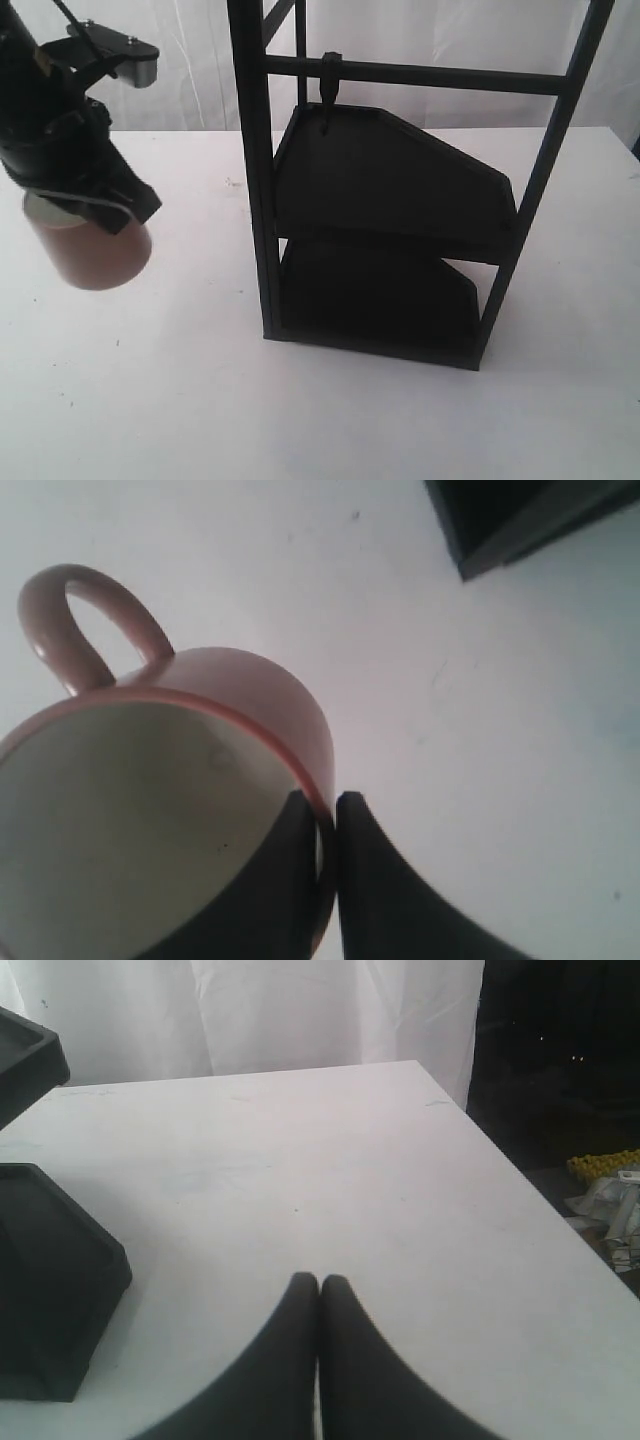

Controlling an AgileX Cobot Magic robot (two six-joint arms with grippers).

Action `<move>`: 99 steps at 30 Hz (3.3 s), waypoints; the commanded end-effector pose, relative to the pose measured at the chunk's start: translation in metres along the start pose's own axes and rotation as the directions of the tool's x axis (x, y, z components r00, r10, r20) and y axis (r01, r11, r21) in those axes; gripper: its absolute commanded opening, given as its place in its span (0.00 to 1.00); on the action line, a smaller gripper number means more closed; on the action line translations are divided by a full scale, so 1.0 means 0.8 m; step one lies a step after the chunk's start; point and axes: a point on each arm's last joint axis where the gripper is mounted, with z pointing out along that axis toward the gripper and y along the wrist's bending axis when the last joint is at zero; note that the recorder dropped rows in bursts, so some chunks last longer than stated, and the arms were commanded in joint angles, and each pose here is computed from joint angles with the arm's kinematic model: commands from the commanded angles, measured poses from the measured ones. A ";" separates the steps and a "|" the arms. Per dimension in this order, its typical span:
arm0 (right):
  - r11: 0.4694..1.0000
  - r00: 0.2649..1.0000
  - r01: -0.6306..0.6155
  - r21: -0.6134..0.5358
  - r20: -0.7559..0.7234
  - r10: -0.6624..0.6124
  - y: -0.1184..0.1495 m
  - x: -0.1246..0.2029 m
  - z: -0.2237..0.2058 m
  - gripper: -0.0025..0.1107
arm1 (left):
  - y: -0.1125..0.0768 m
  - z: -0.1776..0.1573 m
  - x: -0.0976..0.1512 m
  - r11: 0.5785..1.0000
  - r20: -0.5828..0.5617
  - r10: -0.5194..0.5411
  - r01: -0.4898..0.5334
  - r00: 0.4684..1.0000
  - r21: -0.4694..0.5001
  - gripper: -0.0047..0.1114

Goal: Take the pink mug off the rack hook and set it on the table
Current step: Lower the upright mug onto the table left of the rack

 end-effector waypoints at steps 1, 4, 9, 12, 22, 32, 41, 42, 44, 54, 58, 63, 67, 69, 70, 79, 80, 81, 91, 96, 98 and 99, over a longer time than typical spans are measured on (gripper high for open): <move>1.000 1.000 -0.006 -0.006 0.010 0.006 0.001 -0.001 0.000 0.02 | 0.000 0.006 -0.021 0.998 0.134 -0.065 0.063 0.989 0.017 0.04; 1.000 1.000 -0.006 -0.006 0.010 0.006 0.001 -0.001 0.000 0.02 | 0.000 0.016 -0.026 0.994 0.135 -0.108 0.105 0.985 0.028 0.04; 1.000 1.000 -0.006 -0.006 0.010 0.006 0.001 -0.001 0.000 0.02 | -0.002 0.031 -0.027 0.989 0.081 -0.140 0.136 0.987 0.050 0.04; 1.000 1.000 -0.006 -0.006 0.010 0.006 0.001 -0.001 0.000 0.02 | -0.003 0.038 -0.028 0.989 0.064 -0.142 0.138 0.988 0.054 0.04; 1.000 1.000 -0.006 -0.006 0.010 0.006 0.001 -0.001 0.000 0.02 | -0.002 0.057 -0.035 0.989 0.063 -0.143 0.140 0.988 0.053 0.04; 1.000 1.000 -0.006 -0.006 0.010 0.006 0.001 -0.001 0.000 0.02 | -0.003 0.098 -0.040 0.987 -0.010 -0.148 0.148 0.989 0.059 0.04; 1.000 1.000 -0.006 -0.006 0.010 0.006 0.001 -0.001 0.000 0.02 | -0.003 0.132 -0.040 0.987 -0.082 -0.147 0.152 0.986 0.060 0.04; 1.000 1.000 -0.006 -0.006 0.010 0.006 0.001 -0.001 0.000 0.02 | -0.003 0.137 -0.040 0.986 -0.091 -0.147 0.153 0.985 0.059 0.04; 1.000 1.000 -0.006 -0.007 0.012 0.006 0.001 -0.001 0.000 0.02 | -0.003 0.142 -0.040 0.986 -0.098 -0.147 0.153 0.984 0.059 0.04; 1.000 1.000 -0.006 -0.008 0.018 0.007 0.001 -0.001 0.000 0.02 | -0.003 0.142 -0.047 0.985 -0.038 -0.156 0.158 0.987 0.064 0.04; 1.000 1.000 -0.006 -0.008 0.018 0.007 0.001 -0.001 0.000 0.02 | -0.004 0.142 -0.047 0.984 -0.037 -0.161 0.163 0.986 0.070 0.04; 1.000 1.000 -0.006 -0.008 0.018 0.007 0.001 -0.001 0.000 0.02 | -0.002 0.148 -0.048 0.986 -0.043 -0.152 0.155 0.987 0.059 0.04; 1.000 1.000 -0.006 -0.008 0.018 0.007 0.001 -0.001 0.000 0.02 | -0.005 0.156 -0.048 0.982 -0.056 -0.170 0.174 0.984 0.069 0.04; 1.000 1.000 -0.006 -0.008 0.018 0.007 0.001 -0.001 0.000 0.02 | -0.005 0.156 -0.048 0.981 -0.054 -0.175 0.179 0.983 0.075 0.04; 1.000 1.000 -0.006 -0.008 0.018 0.007 0.001 -0.001 0.000 0.02 | -0.005 0.156 -0.048 0.981 -0.052 -0.175 0.179 0.983 0.075 0.04; 1.000 1.000 -0.006 -0.009 0.019 0.007 0.001 -0.002 0.000 0.02 | -0.005 0.156 -0.049 0.982 -0.045 -0.172 0.175 0.984 0.075 0.04; 1.000 1.000 -0.006 -0.009 0.019 0.007 0.001 -0.002 0.000 0.02 | -0.005 0.156 -0.049 0.982 -0.045 -0.172 0.175 0.984 0.075 0.04; 1.000 1.000 -0.006 -0.009 0.019 0.007 0.001 -0.002 0.000 0.02 | -0.005 0.156 -0.049 0.982 -0.045 -0.172 0.175 0.984 0.075 0.04; 1.000 1.000 -0.006 -0.009 0.019 0.007 0.001 -0.002 0.000 0.02 | -0.006 0.157 -0.046 0.983 -0.074 -0.161 0.166 0.984 0.074 0.04; 1.000 1.000 -0.006 -0.009 0.019 0.007 0.001 -0.002 0.000 0.02 | -0.006 0.164 -0.045 0.983 -0.092 -0.161 0.168 0.983 0.075 0.04; 1.000 1.000 -0.006 -0.009 0.019 0.007 0.001 -0.002 0.000 0.02 | -0.006 0.166 -0.045 0.983 -0.100 -0.161 0.169 0.982 0.075 0.04; 1.000 1.000 -0.006 -0.009 0.019 0.007 0.001 -0.002 0.000 0.02 | -0.006 0.169 -0.044 0.982 -0.105 -0.165 0.173 0.981 0.074 0.04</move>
